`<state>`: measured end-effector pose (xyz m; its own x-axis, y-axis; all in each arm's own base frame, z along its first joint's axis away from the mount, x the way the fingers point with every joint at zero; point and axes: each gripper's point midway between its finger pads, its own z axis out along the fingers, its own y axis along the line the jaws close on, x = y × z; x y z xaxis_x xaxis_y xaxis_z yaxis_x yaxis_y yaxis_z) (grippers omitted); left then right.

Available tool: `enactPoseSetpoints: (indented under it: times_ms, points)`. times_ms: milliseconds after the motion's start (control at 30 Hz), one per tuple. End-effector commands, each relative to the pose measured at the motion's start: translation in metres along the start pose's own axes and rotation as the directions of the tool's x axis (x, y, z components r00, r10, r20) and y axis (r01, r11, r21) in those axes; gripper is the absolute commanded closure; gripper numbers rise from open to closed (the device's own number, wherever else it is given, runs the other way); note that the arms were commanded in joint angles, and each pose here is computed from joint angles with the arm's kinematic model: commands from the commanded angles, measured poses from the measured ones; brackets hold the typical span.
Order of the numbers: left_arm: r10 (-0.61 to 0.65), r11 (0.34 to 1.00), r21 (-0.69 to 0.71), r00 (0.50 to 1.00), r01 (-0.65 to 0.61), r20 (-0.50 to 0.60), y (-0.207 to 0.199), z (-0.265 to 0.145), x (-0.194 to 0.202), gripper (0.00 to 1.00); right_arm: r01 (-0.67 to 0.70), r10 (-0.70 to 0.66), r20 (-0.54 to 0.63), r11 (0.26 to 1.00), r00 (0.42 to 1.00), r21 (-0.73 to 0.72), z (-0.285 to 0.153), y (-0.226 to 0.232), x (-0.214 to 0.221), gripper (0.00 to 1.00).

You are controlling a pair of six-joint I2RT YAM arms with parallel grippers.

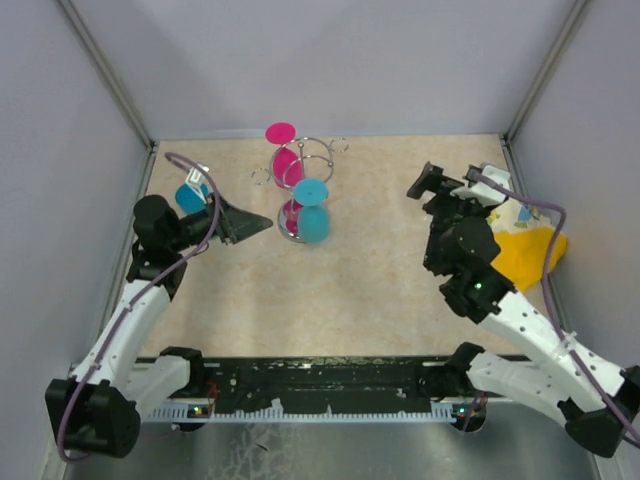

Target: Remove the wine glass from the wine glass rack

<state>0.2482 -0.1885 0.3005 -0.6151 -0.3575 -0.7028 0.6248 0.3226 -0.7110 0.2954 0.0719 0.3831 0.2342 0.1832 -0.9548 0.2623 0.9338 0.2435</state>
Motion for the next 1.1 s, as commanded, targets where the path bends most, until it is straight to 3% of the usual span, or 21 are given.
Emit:
enactPoseSetpoints:
  times_ms: [0,133,400,1067]
  points:
    - [-0.040,0.996,-0.075,0.999,0.041,0.006,-0.016,0.025,-0.023,0.43,0.031,-0.066,-0.229,0.988,0.971,-0.151,-0.023,0.013,0.040,0.13]
    - [-0.139,0.981,-0.137,0.990,0.138,0.000,0.000,0.035,-0.026,0.44,-0.017,-0.052,-0.288,0.972,0.956,-0.234,-0.033,0.027,0.046,0.17]
    - [-0.253,0.942,-0.233,0.967,0.241,-0.023,0.030,0.050,-0.019,0.46,-0.081,-0.006,-0.295,0.956,0.955,-0.281,-0.040,0.033,0.040,0.17]
    - [-0.275,0.934,-0.258,0.959,0.249,-0.071,0.059,0.104,-0.020,0.51,-0.154,0.067,-0.254,0.928,0.965,-0.340,-0.053,0.022,0.013,0.14]
